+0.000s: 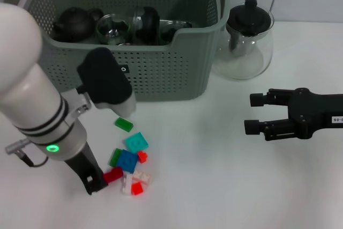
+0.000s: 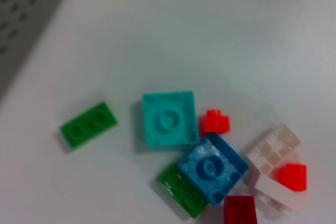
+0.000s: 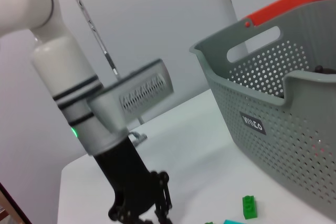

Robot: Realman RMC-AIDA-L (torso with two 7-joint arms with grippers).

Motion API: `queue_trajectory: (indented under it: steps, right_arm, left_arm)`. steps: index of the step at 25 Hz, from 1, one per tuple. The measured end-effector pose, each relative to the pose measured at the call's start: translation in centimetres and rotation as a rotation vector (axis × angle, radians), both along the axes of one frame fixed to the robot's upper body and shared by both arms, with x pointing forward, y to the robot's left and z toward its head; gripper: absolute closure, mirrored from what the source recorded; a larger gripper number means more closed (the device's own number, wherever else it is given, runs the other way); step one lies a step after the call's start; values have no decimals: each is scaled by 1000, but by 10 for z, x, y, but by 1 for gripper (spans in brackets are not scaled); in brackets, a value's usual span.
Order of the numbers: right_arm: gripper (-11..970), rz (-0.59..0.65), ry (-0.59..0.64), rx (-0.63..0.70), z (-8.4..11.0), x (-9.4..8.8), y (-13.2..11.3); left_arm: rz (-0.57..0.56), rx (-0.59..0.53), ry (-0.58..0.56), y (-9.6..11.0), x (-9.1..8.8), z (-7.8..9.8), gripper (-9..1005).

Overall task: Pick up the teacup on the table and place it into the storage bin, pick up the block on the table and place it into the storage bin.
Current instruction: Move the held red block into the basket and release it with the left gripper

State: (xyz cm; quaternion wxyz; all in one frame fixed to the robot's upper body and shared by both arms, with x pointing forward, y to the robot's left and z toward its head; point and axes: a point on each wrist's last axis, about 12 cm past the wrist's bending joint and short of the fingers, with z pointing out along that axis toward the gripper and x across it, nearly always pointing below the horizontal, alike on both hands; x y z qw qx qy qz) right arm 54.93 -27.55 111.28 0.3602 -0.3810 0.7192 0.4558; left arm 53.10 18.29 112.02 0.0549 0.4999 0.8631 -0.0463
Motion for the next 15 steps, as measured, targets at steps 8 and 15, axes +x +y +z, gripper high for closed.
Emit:
queue_trajectory:
  steps: [8,15]
  right_arm:
    - [15,-1,3,0,0,-1,-1]
    - [15,0,2,2,-1,-1,0]
  left_arm:
    - [157,-208,-151,37,-3,70,819]
    - [1,-814,-238,32,0,155,818]
